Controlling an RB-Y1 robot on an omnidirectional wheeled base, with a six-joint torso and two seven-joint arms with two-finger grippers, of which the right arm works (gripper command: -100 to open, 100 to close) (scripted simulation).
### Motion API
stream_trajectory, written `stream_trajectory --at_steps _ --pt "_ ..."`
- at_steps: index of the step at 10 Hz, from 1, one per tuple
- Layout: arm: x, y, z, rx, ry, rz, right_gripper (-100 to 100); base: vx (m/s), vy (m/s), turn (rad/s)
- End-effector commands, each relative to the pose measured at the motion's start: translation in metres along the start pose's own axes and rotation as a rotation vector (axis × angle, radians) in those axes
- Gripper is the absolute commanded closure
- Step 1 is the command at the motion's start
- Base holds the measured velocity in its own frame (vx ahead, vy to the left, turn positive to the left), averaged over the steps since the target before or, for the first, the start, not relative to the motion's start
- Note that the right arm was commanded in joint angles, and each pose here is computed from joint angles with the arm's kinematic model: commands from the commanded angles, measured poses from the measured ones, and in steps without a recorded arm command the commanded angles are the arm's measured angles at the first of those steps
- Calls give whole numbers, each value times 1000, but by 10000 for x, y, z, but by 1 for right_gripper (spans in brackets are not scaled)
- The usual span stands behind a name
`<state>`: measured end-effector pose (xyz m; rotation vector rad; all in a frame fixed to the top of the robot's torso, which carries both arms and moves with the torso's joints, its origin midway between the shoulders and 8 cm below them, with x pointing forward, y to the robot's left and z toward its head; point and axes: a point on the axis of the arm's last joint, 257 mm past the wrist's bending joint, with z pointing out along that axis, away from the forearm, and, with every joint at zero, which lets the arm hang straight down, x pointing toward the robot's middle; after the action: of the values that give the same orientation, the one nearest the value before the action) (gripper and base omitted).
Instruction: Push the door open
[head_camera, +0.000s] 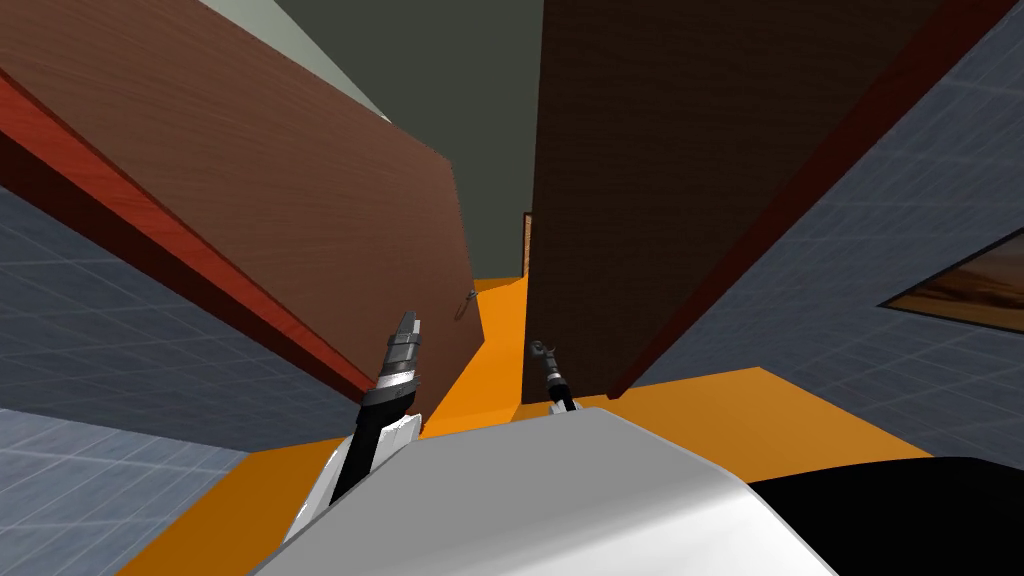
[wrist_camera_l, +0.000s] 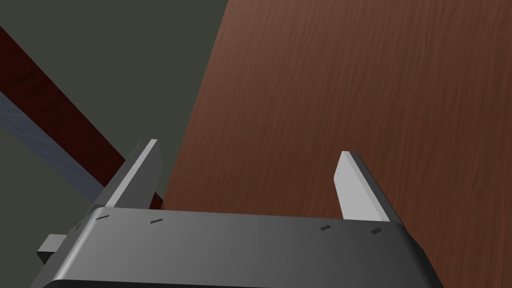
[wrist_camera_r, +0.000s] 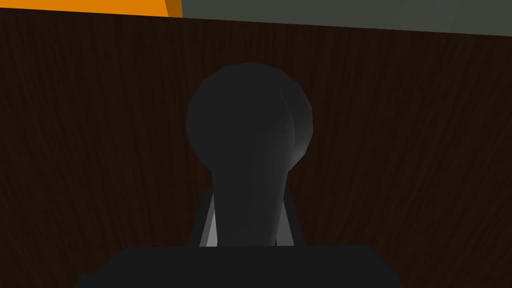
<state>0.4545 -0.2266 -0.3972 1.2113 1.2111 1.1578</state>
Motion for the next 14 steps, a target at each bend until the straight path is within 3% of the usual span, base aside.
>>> stream_trajectory --at_steps 1,4,5,14 --pt "-147 90 60 -23 -19 -13 100 197 4 -16" --pt "-216 92 63 -23 -31 -17 100 141 34 -27" --pt "-359 96 66 -24 -58 -26 100 125 47 -61" --pt "-882 105 39 -25 -191 -31 100 184 59 -86"
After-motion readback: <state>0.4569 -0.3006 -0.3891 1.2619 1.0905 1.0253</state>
